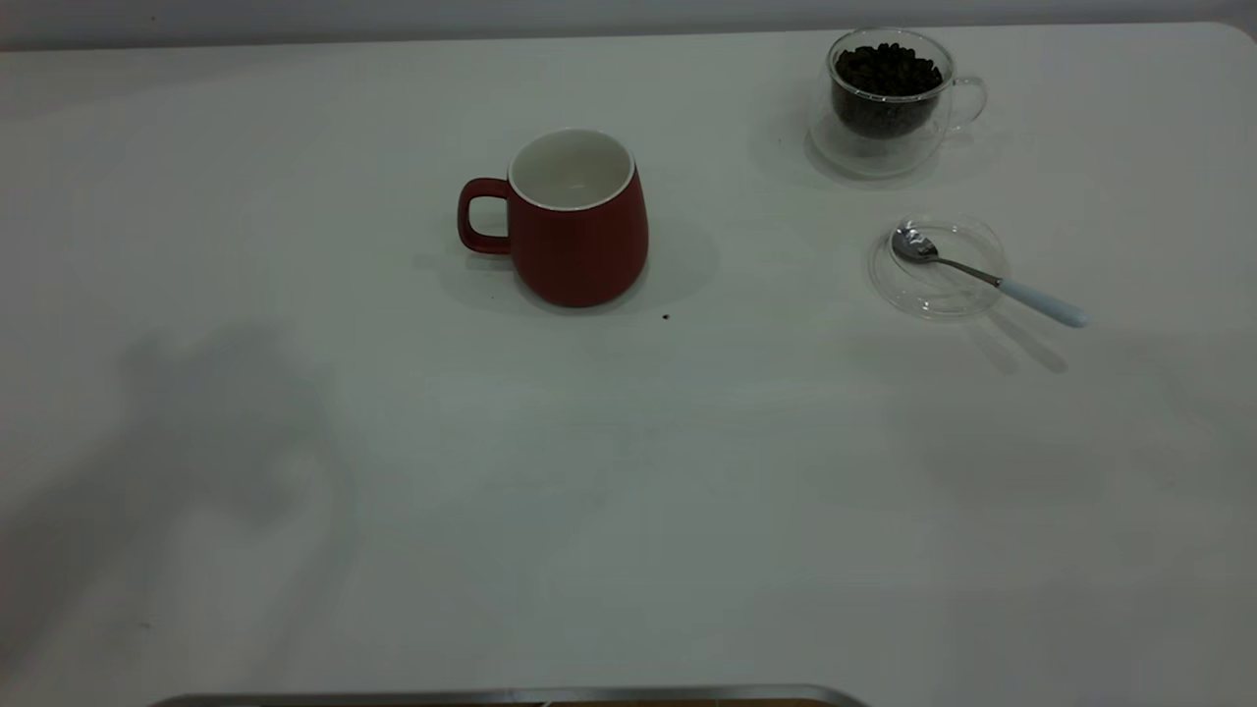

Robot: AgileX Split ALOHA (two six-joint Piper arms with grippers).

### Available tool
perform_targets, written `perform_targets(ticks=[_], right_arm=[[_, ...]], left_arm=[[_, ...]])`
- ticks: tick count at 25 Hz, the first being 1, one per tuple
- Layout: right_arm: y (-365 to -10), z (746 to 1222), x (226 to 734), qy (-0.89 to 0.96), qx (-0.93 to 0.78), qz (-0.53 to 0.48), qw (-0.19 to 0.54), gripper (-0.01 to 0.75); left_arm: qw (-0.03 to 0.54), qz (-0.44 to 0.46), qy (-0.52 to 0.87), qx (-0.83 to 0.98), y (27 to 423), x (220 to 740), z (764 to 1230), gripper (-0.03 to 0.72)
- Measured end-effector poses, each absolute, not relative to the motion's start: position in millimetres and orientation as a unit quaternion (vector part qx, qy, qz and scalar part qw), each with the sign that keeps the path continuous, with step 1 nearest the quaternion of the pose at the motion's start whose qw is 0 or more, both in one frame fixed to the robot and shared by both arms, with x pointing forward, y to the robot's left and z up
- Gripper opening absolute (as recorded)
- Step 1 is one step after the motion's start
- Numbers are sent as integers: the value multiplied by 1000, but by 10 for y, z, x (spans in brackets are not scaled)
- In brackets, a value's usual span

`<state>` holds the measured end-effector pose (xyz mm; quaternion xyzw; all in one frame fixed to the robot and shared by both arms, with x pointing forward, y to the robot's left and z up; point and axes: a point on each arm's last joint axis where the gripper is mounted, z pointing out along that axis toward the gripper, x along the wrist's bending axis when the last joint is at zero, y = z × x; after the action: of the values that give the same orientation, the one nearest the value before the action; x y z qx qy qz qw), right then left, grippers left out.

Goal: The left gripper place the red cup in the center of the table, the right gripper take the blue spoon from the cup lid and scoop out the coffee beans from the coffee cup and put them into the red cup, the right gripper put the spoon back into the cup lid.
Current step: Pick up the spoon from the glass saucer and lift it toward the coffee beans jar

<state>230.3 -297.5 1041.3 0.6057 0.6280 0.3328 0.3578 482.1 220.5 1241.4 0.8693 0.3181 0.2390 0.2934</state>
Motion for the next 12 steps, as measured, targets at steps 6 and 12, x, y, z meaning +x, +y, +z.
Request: perform_targets(ticks=[6, 12], right_arm=[[-2975, 10413, 2303, 628, 606, 333, 358, 398], [-2975, 10413, 2303, 628, 606, 333, 358, 398]], left_arm=[[314, 271, 394, 820, 2437, 4203, 12694, 516], [295, 231, 443, 815, 2564, 3741, 12246, 516]])
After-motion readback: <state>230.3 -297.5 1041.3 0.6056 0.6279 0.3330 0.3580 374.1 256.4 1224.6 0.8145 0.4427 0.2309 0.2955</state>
